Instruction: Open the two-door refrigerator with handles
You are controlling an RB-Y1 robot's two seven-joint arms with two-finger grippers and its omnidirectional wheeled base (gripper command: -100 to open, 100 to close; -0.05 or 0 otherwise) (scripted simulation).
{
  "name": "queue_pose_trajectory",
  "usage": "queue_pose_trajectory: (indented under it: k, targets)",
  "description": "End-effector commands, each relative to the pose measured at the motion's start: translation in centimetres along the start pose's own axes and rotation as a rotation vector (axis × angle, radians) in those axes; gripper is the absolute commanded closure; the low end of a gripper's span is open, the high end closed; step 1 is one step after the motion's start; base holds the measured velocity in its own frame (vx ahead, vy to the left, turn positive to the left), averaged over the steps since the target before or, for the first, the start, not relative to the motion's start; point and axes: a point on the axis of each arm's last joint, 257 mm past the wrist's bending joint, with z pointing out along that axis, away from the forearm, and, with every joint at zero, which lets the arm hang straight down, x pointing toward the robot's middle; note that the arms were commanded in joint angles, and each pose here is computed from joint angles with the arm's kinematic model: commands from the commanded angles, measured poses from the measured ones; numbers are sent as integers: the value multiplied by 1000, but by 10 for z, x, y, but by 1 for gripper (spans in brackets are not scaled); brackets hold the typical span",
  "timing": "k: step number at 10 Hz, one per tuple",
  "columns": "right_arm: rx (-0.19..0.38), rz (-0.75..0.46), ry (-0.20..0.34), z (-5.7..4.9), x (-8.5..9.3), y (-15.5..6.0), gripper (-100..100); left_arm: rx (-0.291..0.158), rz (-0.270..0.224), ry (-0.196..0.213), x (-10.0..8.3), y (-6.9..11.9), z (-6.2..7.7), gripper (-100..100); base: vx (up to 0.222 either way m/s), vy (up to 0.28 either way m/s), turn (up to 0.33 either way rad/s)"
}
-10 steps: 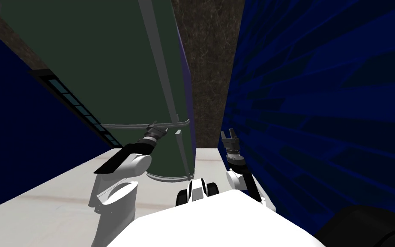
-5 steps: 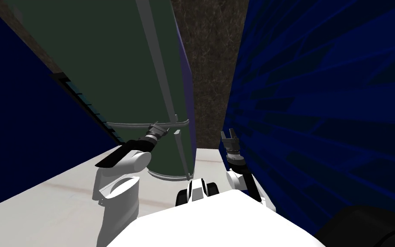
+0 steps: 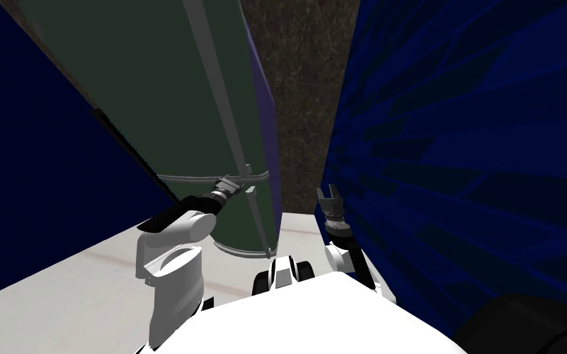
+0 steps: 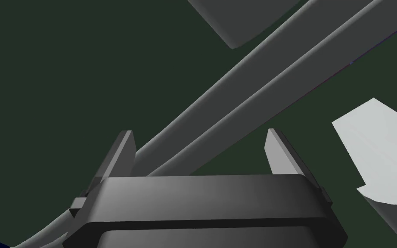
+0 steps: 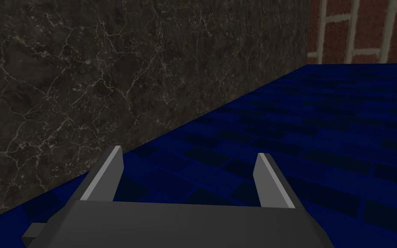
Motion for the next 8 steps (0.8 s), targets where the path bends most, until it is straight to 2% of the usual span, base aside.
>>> queue_pose_trajectory:
  k: [1, 2, 5, 7, 8]
  targets:
    - [0, 0, 0, 0, 0, 0, 0, -37, -42, -17, 2, 6, 1, -100, 9, -50, 57]
    - [0, 0, 0, 0, 0, 0, 0, -46, -72, -16, 7, 5, 2, -100, 7, -64, 87]
    - [0, 0, 0, 0, 0, 0, 0, -76, -99, -36, 7, 9, 1, -100, 0, -57, 57]
    - [0, 0, 0, 0, 0, 0, 0, -90, -141, -36, 17, 5, -2, -100, 2, -68, 106]
    - [0, 0, 0, 0, 0, 0, 0, -101, -141, -46, 14, 7, -3, -100, 10, -65, 47]
